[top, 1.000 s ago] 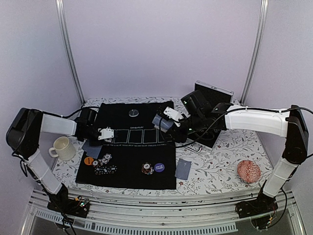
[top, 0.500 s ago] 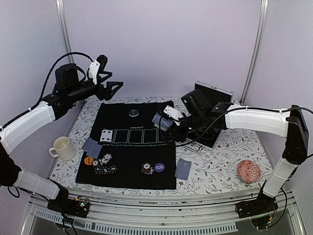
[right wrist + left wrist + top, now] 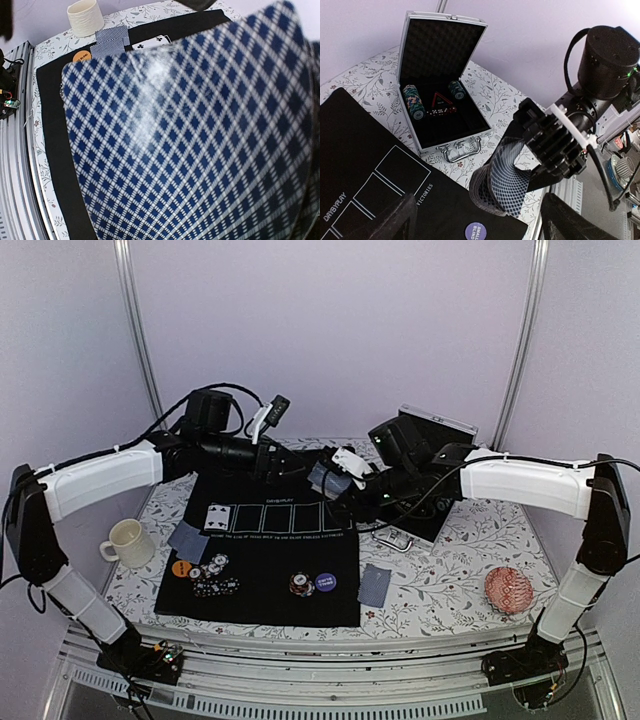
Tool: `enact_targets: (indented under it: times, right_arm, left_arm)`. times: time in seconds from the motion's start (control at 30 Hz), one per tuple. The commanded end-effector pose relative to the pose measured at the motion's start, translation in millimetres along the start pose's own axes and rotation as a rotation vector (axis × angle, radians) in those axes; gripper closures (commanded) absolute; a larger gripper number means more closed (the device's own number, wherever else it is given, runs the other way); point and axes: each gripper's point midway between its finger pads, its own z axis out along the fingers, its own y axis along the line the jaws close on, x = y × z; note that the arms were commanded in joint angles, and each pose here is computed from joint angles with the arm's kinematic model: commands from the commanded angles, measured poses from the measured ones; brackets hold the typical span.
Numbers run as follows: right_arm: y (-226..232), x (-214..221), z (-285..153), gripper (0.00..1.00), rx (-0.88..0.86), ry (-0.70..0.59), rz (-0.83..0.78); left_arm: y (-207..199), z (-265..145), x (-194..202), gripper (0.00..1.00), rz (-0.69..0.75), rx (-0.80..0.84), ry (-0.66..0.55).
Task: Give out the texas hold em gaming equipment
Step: Pick up the poker card from the face-down deck piles.
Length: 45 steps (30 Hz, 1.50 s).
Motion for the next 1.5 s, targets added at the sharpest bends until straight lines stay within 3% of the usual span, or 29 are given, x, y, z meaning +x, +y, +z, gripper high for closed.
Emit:
enact_targets:
  times: [0.0, 0.17, 0.33, 0.47, 0.7, 0.83, 1.17, 1.33, 1.47]
  right_arm:
    - [3, -14, 3, 0.63, -0.005, -0.026, -0.004]
    - [4, -17, 8, 0.63, -0.001, -0.020, -0.015]
    - [7, -19, 10, 0.63, -0.007, -0.023, -0.024]
    - [7, -18, 11, 0.63, -0.010, -0.019, -0.025]
    - [7, -15, 10, 0.63, -0.002, -0.014, -0.024]
    - [6, -14, 10, 0.63, 0.001, -0.012, -0.025]
    - [8, -16, 9, 0.63, -0.006, -0.017, -0.027]
    - [7, -15, 9, 0.63, -0.006, -0.015, -0.026]
    - [7, -16, 9, 0.63, -0.005, -0.019, -0.026]
  left_arm:
    - [-1, 9, -3, 0.14, -0.026, 0.022, 0.026]
    - [9, 24, 6, 0.18, -0.040, -0.007, 0.072]
    - [16, 31, 15, 0.28, -0.046, -0.025, 0.119]
    - [21, 26, 12, 0.46, -0.027, -0.069, 0.121]
    - [26, 16, 11, 0.57, 0.012, -0.128, 0.124]
    - [22, 13, 12, 0.75, 0.022, -0.119, 0.129]
    - [9, 6, 3, 0.78, 0.053, -0.078, 0.089]
    - [1, 2, -3, 1.00, 0.074, -0.053, 0.058]
    - [-5, 0, -3, 1.00, 0.079, -0.026, 0.052]
